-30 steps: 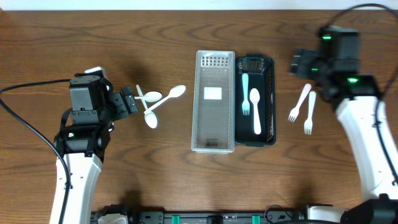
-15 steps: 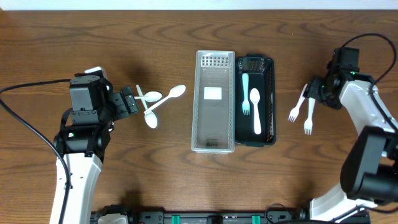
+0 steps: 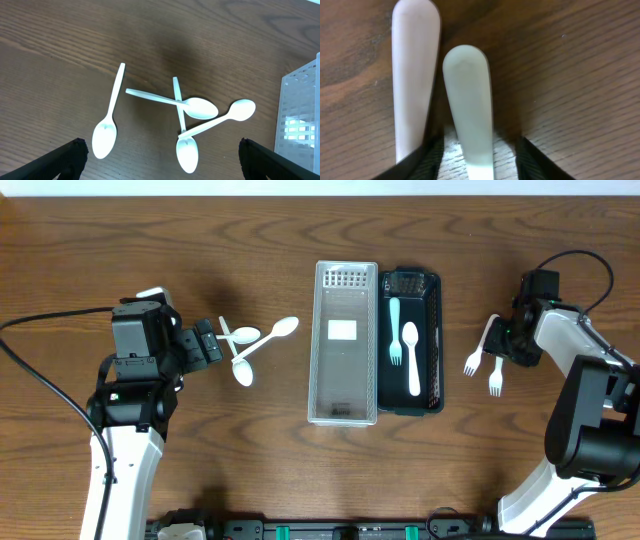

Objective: Pack container
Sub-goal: 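Return the right gripper and grasp a white fork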

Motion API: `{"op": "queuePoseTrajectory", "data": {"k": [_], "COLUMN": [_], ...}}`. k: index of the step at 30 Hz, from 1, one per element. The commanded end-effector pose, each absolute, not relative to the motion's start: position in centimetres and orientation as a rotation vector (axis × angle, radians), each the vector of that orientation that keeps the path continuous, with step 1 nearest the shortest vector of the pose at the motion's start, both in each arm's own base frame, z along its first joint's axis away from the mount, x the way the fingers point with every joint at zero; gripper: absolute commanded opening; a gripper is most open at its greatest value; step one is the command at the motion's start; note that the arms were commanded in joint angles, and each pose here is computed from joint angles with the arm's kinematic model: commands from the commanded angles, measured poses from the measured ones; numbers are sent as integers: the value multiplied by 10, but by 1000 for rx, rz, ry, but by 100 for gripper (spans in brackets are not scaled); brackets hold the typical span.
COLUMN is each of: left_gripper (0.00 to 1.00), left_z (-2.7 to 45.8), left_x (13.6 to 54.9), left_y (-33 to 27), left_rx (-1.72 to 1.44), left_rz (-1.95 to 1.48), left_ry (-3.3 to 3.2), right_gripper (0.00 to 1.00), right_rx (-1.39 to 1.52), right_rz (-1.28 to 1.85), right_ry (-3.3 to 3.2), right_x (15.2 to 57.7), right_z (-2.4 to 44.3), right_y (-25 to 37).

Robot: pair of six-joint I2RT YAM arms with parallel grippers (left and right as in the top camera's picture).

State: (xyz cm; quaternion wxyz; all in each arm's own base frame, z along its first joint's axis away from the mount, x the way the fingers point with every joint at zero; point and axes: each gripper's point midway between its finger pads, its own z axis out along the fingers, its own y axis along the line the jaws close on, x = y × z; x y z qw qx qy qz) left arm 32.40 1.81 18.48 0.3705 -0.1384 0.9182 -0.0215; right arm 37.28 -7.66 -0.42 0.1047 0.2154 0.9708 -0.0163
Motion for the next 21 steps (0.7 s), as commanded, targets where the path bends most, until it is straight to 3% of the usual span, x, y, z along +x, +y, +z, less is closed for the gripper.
{"op": "queuePoseTrajectory", "data": {"k": [1,4,6,9,13,21], "left_gripper": [98,98,98,98,98,98], "left_z": [191,191,191,191,191,191], "left_x": [327,327,327,327,327,327], "left_y": [17,17,17,17,17,17], "left_rx": [-330,-330,-330,-330,-331,-330], "left_rz": [-49,-49,-49,-49,-49,-49], "left_ry": [2347,2347,2347,2347,2347,2347], "right_gripper": [39,26,11,3,1,6], "right_rx": [640,642,643,640,641,418], "right_rz": [-47,-48,-49,-43,-5,176], "right_ry": [2901,2914,2922,2911,2824,2432], "right_x": [359,354,352,352,361,382], "right_z": [-20,-24,-24,-16,21,171], "right_y": [-73,-72,-72,-71,-69,-21]}}
